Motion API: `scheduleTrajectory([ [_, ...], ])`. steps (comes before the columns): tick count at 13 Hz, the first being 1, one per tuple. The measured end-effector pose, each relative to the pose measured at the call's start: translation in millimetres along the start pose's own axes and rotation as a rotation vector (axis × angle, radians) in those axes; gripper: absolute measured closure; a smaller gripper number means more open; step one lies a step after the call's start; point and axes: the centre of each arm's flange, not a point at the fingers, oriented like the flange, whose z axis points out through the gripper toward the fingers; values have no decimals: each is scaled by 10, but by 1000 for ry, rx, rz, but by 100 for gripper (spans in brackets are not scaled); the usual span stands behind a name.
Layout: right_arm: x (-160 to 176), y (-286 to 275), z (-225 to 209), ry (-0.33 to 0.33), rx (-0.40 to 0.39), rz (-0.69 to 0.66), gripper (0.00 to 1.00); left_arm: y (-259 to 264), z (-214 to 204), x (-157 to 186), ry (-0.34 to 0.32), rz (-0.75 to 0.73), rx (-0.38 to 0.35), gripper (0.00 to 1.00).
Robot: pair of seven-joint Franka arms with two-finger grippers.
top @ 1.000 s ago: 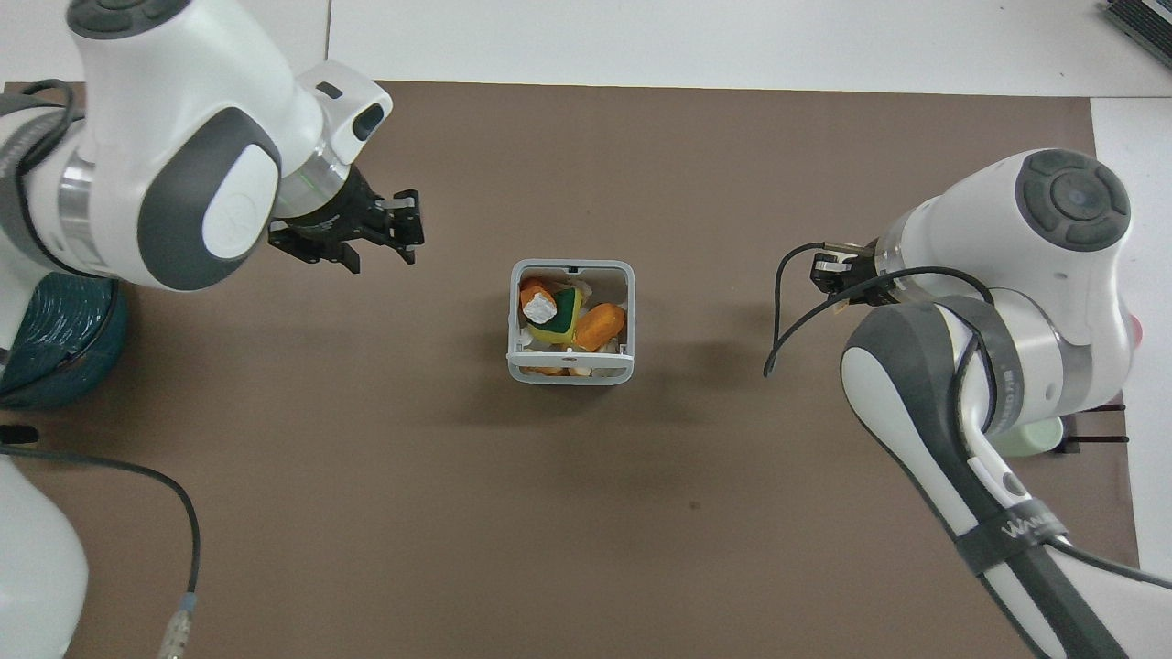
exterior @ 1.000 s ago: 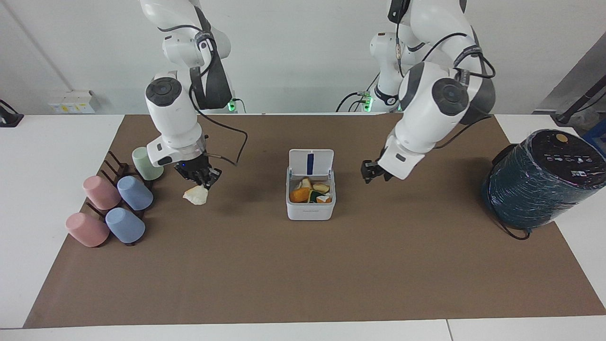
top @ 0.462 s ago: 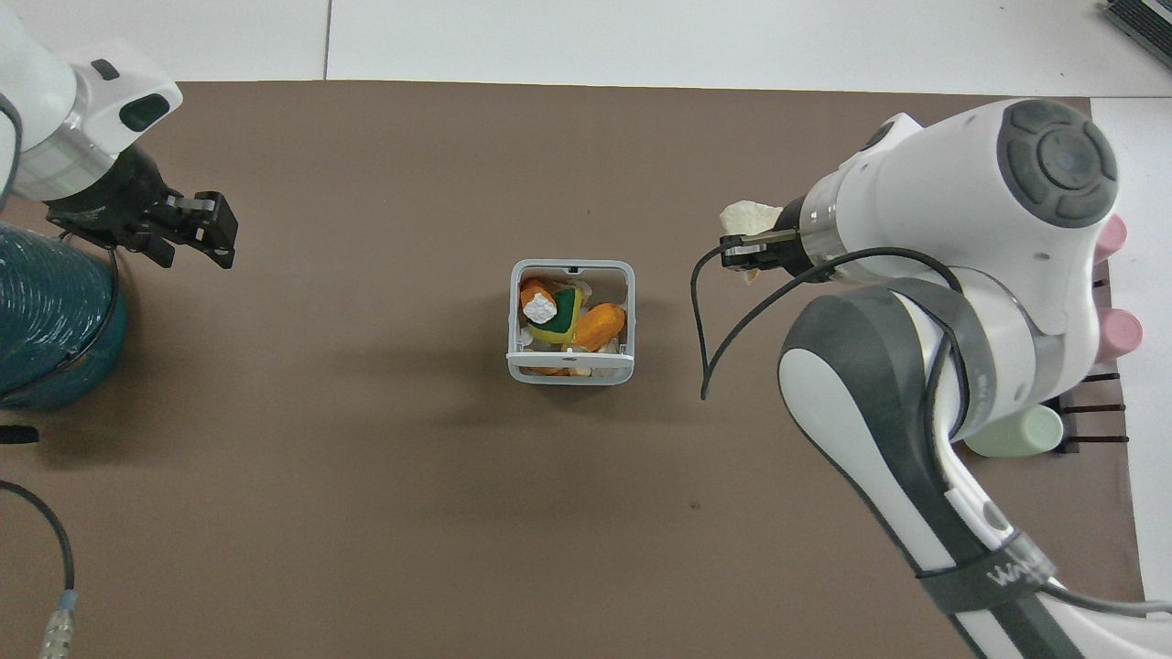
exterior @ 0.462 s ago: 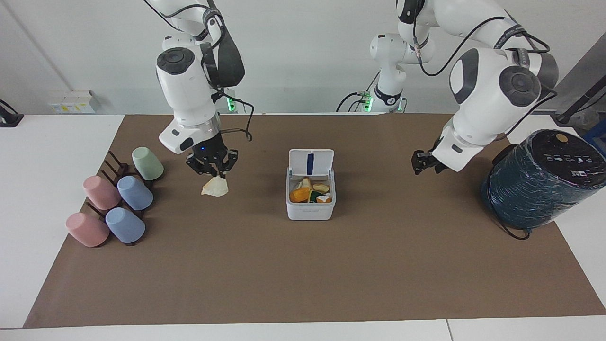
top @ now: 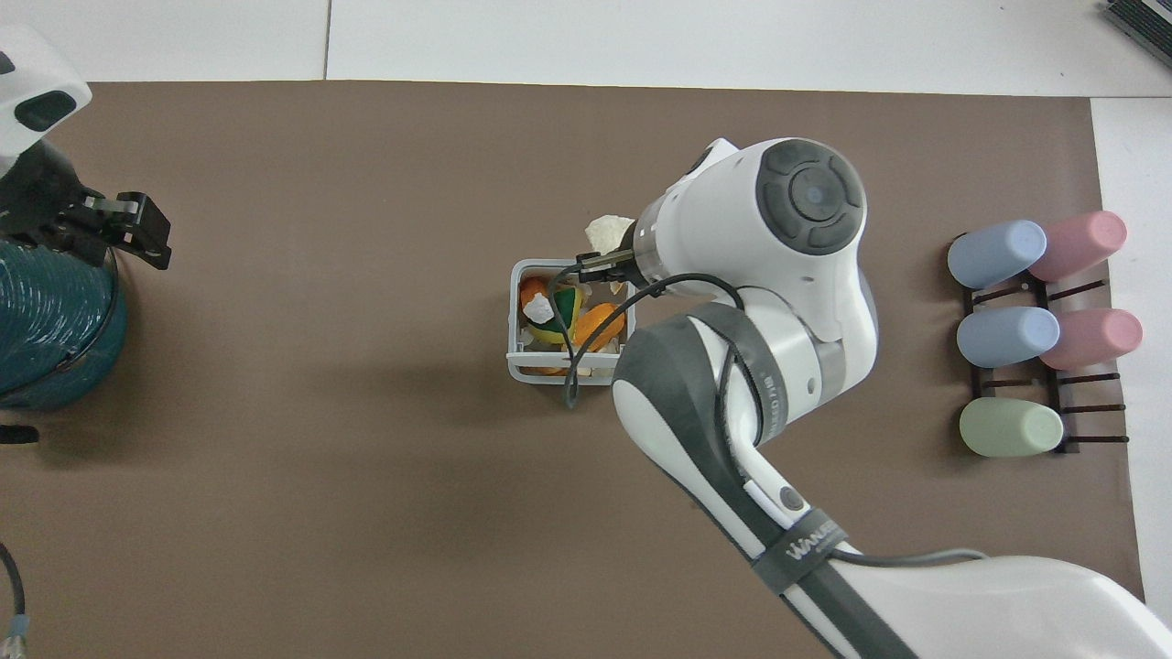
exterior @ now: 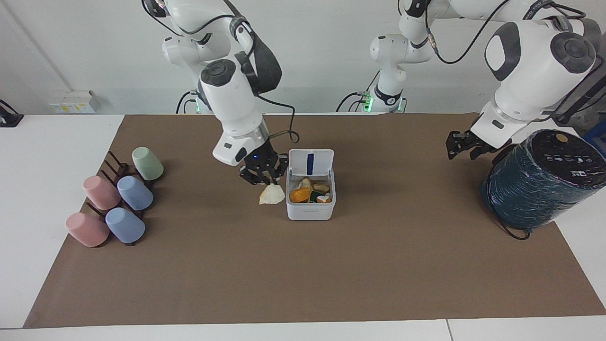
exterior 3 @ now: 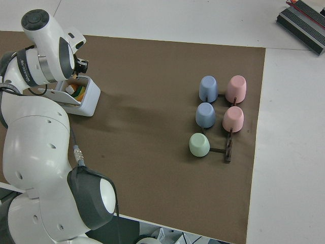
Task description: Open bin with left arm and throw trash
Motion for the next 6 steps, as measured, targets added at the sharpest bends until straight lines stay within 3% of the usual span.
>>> scheduleTrajectory([
  [6, -73, -119, 304, -59, 35, 60, 86, -210, -57, -102, -1, 10, -4, 37],
])
